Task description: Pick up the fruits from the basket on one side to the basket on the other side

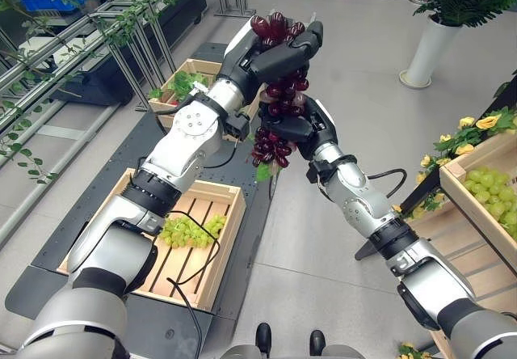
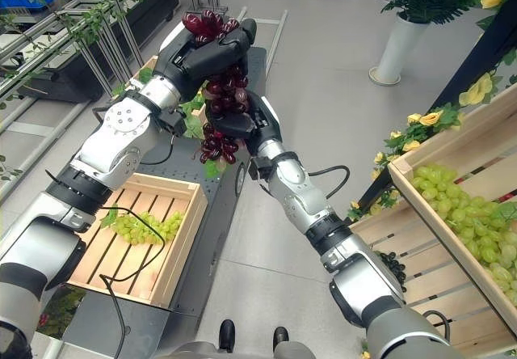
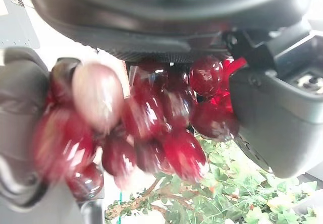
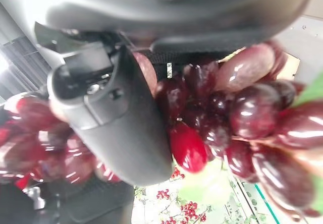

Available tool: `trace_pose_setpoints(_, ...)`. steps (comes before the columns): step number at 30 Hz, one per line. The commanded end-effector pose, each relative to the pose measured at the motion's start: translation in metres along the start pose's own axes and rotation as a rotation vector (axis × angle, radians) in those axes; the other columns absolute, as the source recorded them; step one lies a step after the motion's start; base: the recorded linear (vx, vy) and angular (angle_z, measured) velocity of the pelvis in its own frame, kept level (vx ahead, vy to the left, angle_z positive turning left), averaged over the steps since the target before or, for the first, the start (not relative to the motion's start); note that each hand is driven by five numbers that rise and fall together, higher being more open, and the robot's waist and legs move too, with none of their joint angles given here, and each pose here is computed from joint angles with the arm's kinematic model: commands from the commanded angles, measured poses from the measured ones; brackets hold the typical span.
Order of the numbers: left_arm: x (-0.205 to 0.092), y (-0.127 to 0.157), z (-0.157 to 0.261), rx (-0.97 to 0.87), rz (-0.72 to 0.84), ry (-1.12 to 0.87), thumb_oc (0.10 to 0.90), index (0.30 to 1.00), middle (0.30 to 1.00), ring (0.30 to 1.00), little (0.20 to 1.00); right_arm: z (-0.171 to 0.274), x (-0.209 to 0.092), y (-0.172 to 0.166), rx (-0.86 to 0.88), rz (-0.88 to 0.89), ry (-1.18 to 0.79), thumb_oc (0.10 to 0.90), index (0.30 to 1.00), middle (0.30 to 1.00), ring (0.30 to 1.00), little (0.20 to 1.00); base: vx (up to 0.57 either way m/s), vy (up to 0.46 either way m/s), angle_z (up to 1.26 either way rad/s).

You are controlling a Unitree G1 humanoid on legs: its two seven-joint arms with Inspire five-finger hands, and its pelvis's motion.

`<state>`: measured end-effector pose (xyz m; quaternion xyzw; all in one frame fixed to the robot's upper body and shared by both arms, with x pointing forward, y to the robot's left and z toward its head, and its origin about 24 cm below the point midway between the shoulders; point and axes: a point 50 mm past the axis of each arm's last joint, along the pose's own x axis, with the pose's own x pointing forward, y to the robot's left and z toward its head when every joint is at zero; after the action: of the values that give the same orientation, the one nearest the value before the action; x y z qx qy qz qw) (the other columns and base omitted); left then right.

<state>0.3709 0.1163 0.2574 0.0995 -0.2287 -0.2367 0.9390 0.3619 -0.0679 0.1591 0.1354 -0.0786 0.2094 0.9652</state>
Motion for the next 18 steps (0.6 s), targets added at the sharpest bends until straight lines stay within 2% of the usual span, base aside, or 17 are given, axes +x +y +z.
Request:
trace_pose_setpoints(1, 0.027, 0.007, 0.055, 0.035, 0.033, -0.215, 0.400, 0.300, 0.300, 0.300, 0.300, 0.054, 0.017, 0.016, 0.083, 0.030, -0.285, 0.400, 0.300, 0.300, 0.300, 0.300, 0.00, 0.000, 0.00)
trace_pose_setpoints(5, 0.023, 0.009, 0.047, 0.071, 0.018, -0.178, 0.400, 0.300, 0.300, 0.300, 0.300, 0.056, 0.014, 0.010, 0.056, -0.001, -0.302, 0.400, 0.300, 0.300, 0.300, 0.300, 0.00, 0.000, 0.00)
trace_pose_setpoints(6, 0.021, 0.012, 0.043, 0.066, 0.022, -0.160, 0.554, 0.531, 0.531, 0.531, 0.531, 0.057, 0.012, 0.008, 0.037, -0.011, -0.312, 0.400, 0.300, 0.300, 0.300, 0.300, 0.00, 0.000, 0.00)
trace_pose_setpoints(7, 0.020, 0.014, 0.042, 0.064, 0.023, -0.153, 0.598, 0.596, 0.596, 0.596, 0.596, 0.057, 0.012, 0.007, 0.033, -0.013, -0.316, 0.400, 0.300, 0.300, 0.300, 0.300, 0.00, 0.000, 0.00)
trace_pose_setpoints(8, 0.017, 0.017, 0.038, 0.059, 0.034, -0.139, 0.726, 0.789, 0.789, 0.789, 0.789, 0.058, 0.010, 0.005, 0.029, -0.016, -0.321, 0.400, 0.300, 0.300, 0.300, 0.300, 0.00, 0.000, 0.00)
trace_pose_setpoints(9, 0.016, 0.018, 0.037, 0.057, 0.040, -0.135, 0.800, 0.900, 0.900, 0.900, 0.900, 0.058, 0.010, 0.005, 0.028, -0.018, -0.323, 0.400, 0.300, 0.300, 0.300, 0.300, 0.00, 0.000, 0.00)
trace_pose_setpoints(18, -0.028, 0.047, -0.016, 0.040, 0.149, -0.013, 0.800, 0.900, 0.900, 0.900, 0.900, 0.051, -0.013, -0.020, -0.003, -0.076, -0.343, 0.400, 0.300, 0.300, 0.300, 0.300, 0.01, -0.003, -0.05)
